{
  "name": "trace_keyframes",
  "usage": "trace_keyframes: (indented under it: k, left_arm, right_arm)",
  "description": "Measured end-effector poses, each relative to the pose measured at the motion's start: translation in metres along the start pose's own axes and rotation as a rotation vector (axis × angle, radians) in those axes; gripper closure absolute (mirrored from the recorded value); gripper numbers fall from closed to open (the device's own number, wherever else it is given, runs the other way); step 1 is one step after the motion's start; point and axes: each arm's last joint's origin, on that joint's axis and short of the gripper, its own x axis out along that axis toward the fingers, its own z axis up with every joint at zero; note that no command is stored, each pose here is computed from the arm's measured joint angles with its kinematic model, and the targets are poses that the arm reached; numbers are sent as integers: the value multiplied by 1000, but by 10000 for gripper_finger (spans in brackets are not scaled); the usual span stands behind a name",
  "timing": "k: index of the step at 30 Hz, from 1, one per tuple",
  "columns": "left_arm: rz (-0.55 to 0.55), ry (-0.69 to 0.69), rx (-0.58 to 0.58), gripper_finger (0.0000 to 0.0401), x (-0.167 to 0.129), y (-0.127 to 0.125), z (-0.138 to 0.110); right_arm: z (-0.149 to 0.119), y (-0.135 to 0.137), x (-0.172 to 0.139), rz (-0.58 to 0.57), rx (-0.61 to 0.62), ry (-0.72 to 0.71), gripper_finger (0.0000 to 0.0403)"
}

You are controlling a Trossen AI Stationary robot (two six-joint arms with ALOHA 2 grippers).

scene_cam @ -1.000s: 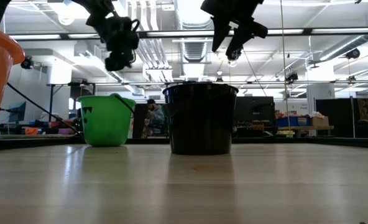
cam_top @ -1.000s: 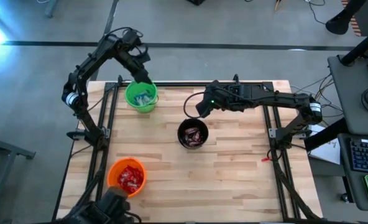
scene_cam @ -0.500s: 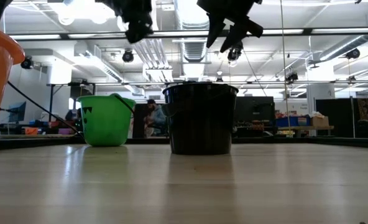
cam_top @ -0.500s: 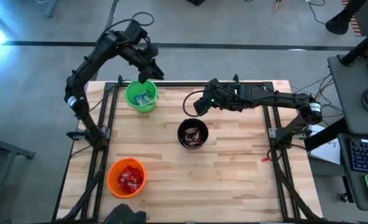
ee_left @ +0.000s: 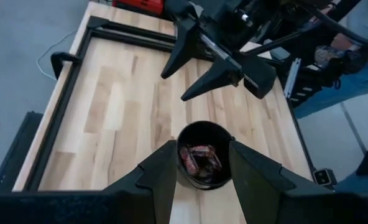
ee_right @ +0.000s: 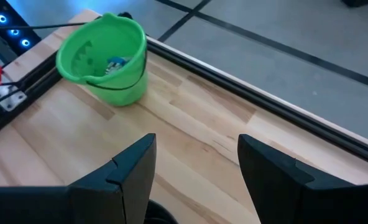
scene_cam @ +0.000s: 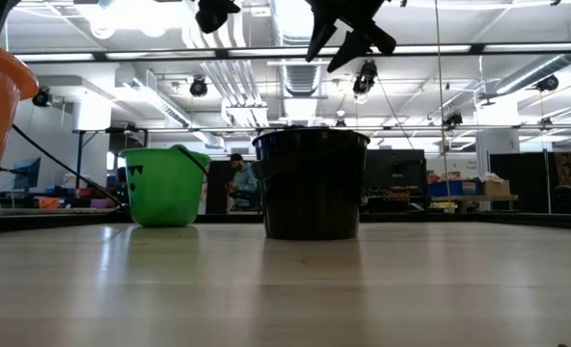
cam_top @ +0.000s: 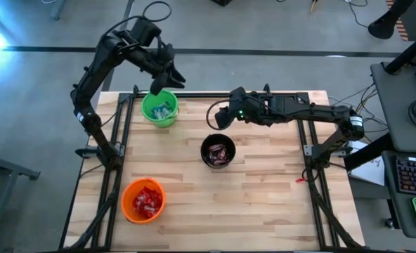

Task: Sort candy
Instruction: Return to Home Position

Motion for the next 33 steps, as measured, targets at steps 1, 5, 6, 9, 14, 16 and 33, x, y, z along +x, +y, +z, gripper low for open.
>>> trace_keyframes:
  k: [1,5,6,9,14,16,33]
  left_arm:
    - [-3,2,1,272,-1,-2,0]
    - [-16,18,-2,272,-5,-11,0]
    - [-20,20,0,272,-6,-14,0]
    - [-31,15,18,272,-12,-26,1]
    - [-42,-20,57,272,-27,-50,1]
    - [-42,-39,63,272,-34,-58,1]
    - [-37,-100,62,272,-52,-78,-1]
  right_arm:
    - [-1,1,-1,4,-2,0,188]
    - [-6,9,-6,26,-23,7,188]
    - [-9,11,-9,32,-33,13,188]
    - [-17,17,-19,20,-53,18,188]
    - [-35,29,-38,-22,-103,2,188]
    - [-40,33,-43,-26,-135,-7,188]
    - [-32,14,-38,-278,-381,-84,188]
